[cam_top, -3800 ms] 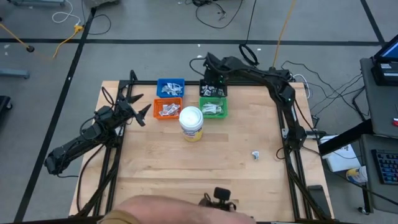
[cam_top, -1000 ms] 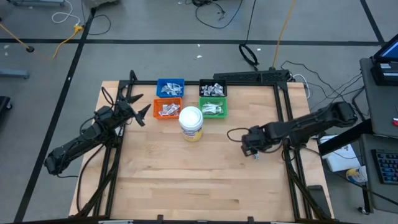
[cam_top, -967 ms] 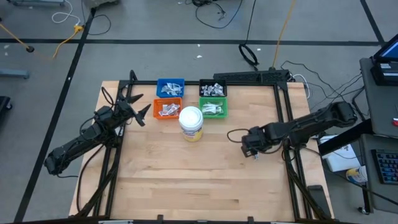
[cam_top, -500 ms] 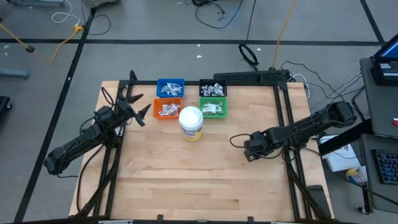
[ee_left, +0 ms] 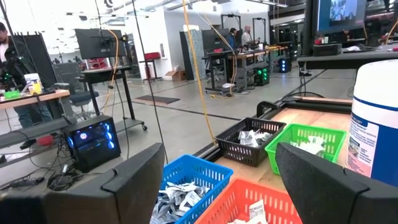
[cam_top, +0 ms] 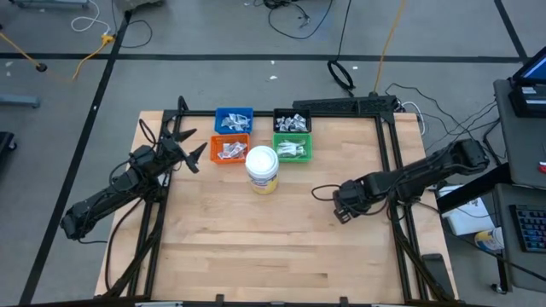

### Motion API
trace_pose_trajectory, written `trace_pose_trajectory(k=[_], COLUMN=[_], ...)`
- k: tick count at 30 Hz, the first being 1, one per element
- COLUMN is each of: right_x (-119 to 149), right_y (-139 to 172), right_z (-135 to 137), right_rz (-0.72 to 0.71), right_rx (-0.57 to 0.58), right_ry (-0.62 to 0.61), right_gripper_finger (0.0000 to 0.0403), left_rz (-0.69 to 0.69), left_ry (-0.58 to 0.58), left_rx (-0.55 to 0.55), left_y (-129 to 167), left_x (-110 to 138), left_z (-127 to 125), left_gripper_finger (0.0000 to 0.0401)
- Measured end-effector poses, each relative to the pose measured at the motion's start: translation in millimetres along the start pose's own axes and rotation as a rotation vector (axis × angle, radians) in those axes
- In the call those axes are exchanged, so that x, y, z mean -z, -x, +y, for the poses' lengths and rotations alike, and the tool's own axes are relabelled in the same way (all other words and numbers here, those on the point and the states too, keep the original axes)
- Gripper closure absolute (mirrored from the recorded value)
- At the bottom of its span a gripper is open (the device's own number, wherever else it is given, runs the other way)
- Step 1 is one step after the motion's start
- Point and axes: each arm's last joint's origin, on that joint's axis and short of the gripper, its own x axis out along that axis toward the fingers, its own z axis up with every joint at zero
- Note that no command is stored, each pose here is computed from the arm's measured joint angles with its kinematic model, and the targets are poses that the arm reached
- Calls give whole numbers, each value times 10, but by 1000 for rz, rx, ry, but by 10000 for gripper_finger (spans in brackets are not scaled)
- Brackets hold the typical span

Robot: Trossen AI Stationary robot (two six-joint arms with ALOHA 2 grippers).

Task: Pick & Place First Aid Supplies
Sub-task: Put the black towelette pack into the black bin

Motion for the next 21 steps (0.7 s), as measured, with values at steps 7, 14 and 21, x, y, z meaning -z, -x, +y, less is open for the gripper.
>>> trace_pose_trajectory(k=[7,14,21], right_x=[-127,-347,-823], right_y=[258,531,686], right_z=[35,5,45], right_rz=[-2,-22,-32], right_rx=[36,65,105], right_ry=[105,131,253], right_gripper_finger=[395,391,393], left_rz=[0,0,0], left_ry=[0,0,0], left_rx=[0,0,0], left_y=[0,0,0], left_x=[1,1,1], left_z=[0,0,0], left_gripper_finger=[91,91,91])
